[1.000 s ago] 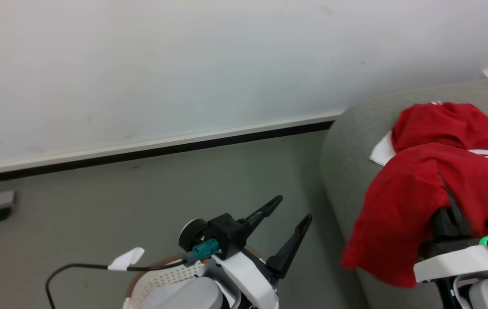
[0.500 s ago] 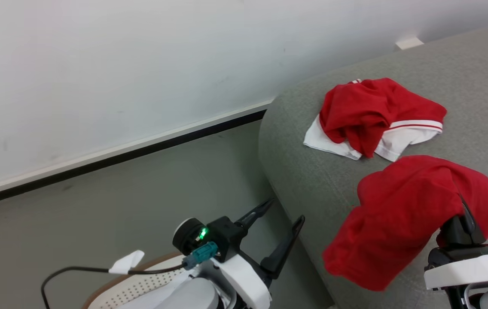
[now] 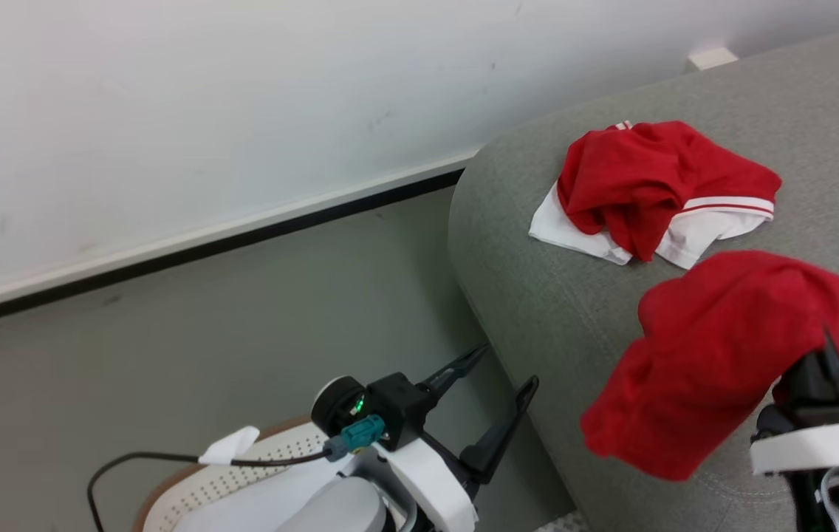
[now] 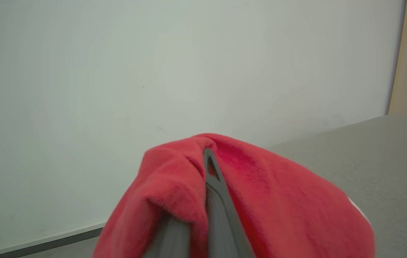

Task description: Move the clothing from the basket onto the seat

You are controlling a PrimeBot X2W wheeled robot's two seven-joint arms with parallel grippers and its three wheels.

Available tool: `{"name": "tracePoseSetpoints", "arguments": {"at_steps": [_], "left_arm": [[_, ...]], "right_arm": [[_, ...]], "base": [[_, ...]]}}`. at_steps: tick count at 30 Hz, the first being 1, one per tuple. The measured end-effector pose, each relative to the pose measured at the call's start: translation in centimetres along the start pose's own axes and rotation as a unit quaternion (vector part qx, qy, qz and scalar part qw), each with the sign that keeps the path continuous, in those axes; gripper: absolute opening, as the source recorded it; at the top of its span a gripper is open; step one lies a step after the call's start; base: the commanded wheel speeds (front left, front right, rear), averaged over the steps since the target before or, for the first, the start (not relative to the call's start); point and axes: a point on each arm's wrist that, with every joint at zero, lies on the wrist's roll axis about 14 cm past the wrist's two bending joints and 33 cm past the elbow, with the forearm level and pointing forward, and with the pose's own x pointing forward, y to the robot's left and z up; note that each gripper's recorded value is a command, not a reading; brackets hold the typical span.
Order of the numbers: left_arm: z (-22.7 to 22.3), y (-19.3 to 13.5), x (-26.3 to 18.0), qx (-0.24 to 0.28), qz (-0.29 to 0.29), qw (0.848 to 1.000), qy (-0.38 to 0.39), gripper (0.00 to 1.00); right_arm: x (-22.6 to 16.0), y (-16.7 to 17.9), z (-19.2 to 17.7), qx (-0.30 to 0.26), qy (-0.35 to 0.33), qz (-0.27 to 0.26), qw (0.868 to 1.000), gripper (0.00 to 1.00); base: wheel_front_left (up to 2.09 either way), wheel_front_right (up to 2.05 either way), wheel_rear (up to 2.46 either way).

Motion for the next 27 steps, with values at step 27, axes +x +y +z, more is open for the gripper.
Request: {"name": "tracePoseSetpoints", "arguments": {"at_steps": [27], "left_arm": [[-8.0,11.9,-3.3,-0.043,0.089,0.994,0.050,1.00]], "right_arm": [[19.1,-9.1,1.0,-0.101,0.035,-0.072,0.992,0.00]], "base": [[0.00,0.00,0.00]]}}
